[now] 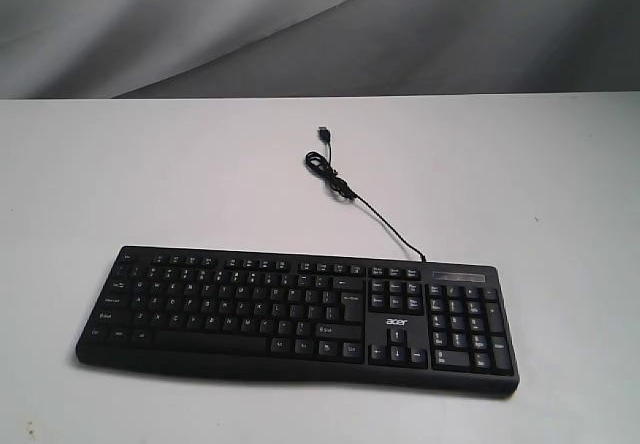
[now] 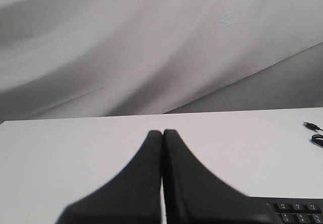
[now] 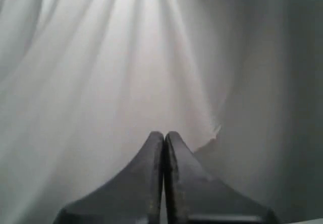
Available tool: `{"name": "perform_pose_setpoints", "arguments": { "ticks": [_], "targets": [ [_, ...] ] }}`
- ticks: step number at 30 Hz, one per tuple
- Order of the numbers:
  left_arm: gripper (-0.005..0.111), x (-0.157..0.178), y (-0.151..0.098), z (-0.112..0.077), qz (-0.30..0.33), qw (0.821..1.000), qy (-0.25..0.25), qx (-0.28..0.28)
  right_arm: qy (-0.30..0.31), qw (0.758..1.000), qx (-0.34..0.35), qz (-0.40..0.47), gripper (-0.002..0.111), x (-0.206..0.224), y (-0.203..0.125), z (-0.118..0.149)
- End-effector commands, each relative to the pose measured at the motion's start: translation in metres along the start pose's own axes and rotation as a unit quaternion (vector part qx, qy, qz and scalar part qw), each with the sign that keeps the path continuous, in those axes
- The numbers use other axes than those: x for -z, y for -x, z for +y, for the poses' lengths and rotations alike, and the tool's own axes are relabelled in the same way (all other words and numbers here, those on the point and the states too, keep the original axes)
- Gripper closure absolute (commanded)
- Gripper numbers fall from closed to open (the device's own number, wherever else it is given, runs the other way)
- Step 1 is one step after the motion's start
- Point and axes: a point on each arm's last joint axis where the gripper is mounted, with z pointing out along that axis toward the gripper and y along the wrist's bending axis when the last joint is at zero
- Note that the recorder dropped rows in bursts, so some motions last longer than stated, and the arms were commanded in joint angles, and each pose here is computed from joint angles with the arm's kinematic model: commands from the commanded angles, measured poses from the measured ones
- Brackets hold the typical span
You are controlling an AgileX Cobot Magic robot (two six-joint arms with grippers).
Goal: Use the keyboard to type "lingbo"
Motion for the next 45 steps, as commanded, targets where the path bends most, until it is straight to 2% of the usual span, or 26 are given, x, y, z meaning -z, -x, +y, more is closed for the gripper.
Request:
{"name": "perform_pose_setpoints", "arguments": {
  "ticks": [1,4,6,7,9,10,11,13,14,15,16,17,19,20,22,26,30,35,42,45],
  "targets": [
    [0.106,0.000,0.000,-0.001,-0.005,1.000,-0.004,0.001,-0.016,0.994,0.062,0.089,0.108,-0.085,0.009,-0.006],
    [0.106,0.000,0.000,-0.001,-0.005,1.000,-0.004,0.001,-0.066,0.978,0.108,0.164,0.108,-0.149,0.007,-0.021],
    [0.106,0.000,0.000,-0.001,-0.005,1.000,-0.004,0.001,-0.118,0.941,0.199,0.246,0.108,-0.196,-0.006,-0.033],
    [0.106,0.000,0.000,-0.001,-0.005,1.000,-0.004,0.001,-0.150,0.912,0.251,0.289,0.108,-0.213,-0.012,-0.035],
    [0.106,0.000,0.000,-0.001,-0.005,1.000,-0.004,0.001,-0.249,0.835,0.319,0.372,0.108,-0.238,-0.021,-0.041],
    [0.106,0.000,0.000,-0.001,-0.005,1.000,-0.004,0.001,-0.249,0.809,0.342,0.409,0.108,-0.249,-0.032,-0.038],
    [0.106,0.000,0.000,-0.001,-0.005,1.000,-0.004,0.001,-0.200,0.796,0.359,0.445,0.108,-0.260,-0.051,-0.029],
    [0.106,0.000,0.000,-0.001,-0.005,1.000,-0.004,0.001,-0.022,0.799,0.359,0.482,0.108,-0.270,-0.091,0.005],
    [0.106,0.000,0.000,-0.001,-0.005,1.000,-0.004,0.001,0.067,0.801,0.340,0.489,0.108,-0.271,-0.108,0.025],
    [0.106,0.000,0.000,-0.001,-0.005,1.000,-0.004,0.001,0.118,0.803,0.311,0.495,0.108,-0.270,-0.118,0.038],
    [0.106,0.000,0.000,-0.001,-0.005,1.000,-0.004,0.001,0.190,0.787,0.312,0.497,0.108,-0.267,-0.129,0.053],
    [0.106,0.000,0.000,-0.001,-0.005,1.000,-0.004,0.001,0.242,0.783,0.284,0.498,0.108,-0.264,-0.137,0.066],
    [0.106,0.000,0.000,-0.001,-0.005,1.000,-0.004,0.001,0.365,0.745,0.257,0.495,0.108,-0.253,-0.155,0.093],
    [0.106,0.000,0.000,-0.001,-0.005,1.000,-0.004,0.001,0.409,0.727,0.250,0.492,0.108,-0.249,-0.164,0.103],
    [0.106,0.000,0.000,-0.001,-0.005,1.000,-0.004,0.001,0.467,0.707,0.222,0.483,0.108,-0.239,-0.183,0.123],
    [0.106,0.000,0.000,-0.001,-0.005,1.000,-0.004,0.001,0.510,0.676,0.234,0.478,0.108,-0.215,-0.220,0.151],
    [0.106,0.000,0.000,-0.001,-0.005,1.000,-0.004,0.001,0.555,0.629,0.253,0.482,0.108,-0.175,-0.256,0.170],
    [0.106,0.000,0.000,-0.001,-0.005,1.000,-0.004,0.001,0.560,0.646,0.254,0.453,0.108,-0.153,-0.272,0.184],
    [0.106,0.000,0.000,-0.001,-0.005,1.000,-0.004,0.001,0.558,0.640,0.234,0.474,0.108,-0.143,-0.275,0.184],
    [0.106,0.000,0.000,-0.001,-0.005,1.000,-0.004,0.001,0.548,0.637,0.241,0.486,0.108,-0.140,-0.288,0.181]
  ]
}}
